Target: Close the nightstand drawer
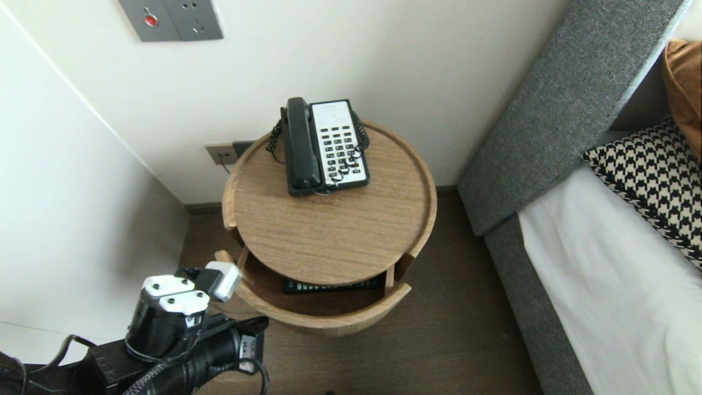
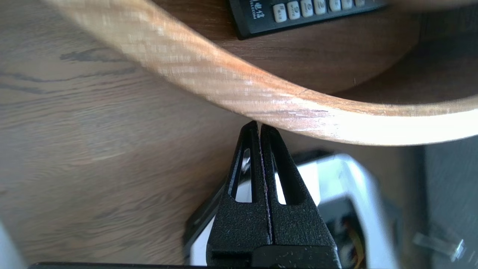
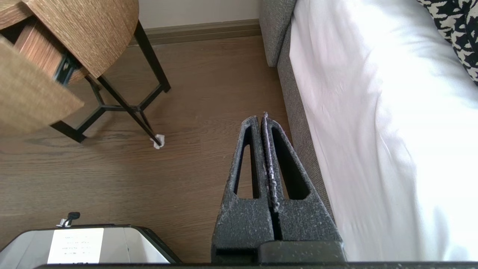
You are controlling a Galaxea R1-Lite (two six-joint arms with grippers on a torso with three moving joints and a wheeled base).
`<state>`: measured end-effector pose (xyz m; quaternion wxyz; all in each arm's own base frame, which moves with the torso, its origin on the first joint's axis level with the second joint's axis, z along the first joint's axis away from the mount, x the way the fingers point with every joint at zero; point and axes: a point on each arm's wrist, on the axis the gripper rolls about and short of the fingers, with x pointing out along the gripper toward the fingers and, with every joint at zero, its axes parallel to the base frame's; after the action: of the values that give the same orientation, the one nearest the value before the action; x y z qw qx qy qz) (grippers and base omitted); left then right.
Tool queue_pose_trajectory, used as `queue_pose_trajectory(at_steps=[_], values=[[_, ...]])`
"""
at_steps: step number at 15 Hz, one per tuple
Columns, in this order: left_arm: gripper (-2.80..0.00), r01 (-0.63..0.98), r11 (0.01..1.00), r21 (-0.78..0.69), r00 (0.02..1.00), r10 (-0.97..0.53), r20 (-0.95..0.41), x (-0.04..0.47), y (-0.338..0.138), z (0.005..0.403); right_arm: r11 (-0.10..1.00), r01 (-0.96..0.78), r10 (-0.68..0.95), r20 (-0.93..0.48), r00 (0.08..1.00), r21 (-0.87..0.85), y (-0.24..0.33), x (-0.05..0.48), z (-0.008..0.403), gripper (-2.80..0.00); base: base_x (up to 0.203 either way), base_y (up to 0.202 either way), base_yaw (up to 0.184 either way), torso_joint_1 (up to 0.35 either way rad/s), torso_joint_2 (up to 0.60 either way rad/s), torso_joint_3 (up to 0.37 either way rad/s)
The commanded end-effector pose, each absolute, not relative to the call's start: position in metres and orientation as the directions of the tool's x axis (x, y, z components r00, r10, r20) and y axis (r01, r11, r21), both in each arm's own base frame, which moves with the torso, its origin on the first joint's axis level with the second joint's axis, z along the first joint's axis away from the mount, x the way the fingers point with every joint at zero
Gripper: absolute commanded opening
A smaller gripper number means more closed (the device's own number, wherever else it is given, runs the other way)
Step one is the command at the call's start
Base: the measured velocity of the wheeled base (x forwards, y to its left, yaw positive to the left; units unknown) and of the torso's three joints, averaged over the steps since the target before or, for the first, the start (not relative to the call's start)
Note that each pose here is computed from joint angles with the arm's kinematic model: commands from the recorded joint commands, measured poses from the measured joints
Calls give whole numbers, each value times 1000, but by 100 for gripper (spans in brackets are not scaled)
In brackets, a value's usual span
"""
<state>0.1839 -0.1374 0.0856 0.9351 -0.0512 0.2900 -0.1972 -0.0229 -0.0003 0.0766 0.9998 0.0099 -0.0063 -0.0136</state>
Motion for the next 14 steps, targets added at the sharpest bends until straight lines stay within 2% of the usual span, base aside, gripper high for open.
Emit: queue_pose_trajectory(at_steps=[1, 14], values=[[-280, 316, 921, -228, 759, -389, -521, 192, -144, 83, 999, 27, -28, 18, 999, 20, 0, -23, 75, -280, 0, 0, 0, 0, 0, 0], [-280, 282, 921, -269, 800, -381, -464, 205, -165, 94, 999, 27, -28, 18, 999, 20, 0, -23, 75, -280, 0, 0, 0, 0, 0, 0]])
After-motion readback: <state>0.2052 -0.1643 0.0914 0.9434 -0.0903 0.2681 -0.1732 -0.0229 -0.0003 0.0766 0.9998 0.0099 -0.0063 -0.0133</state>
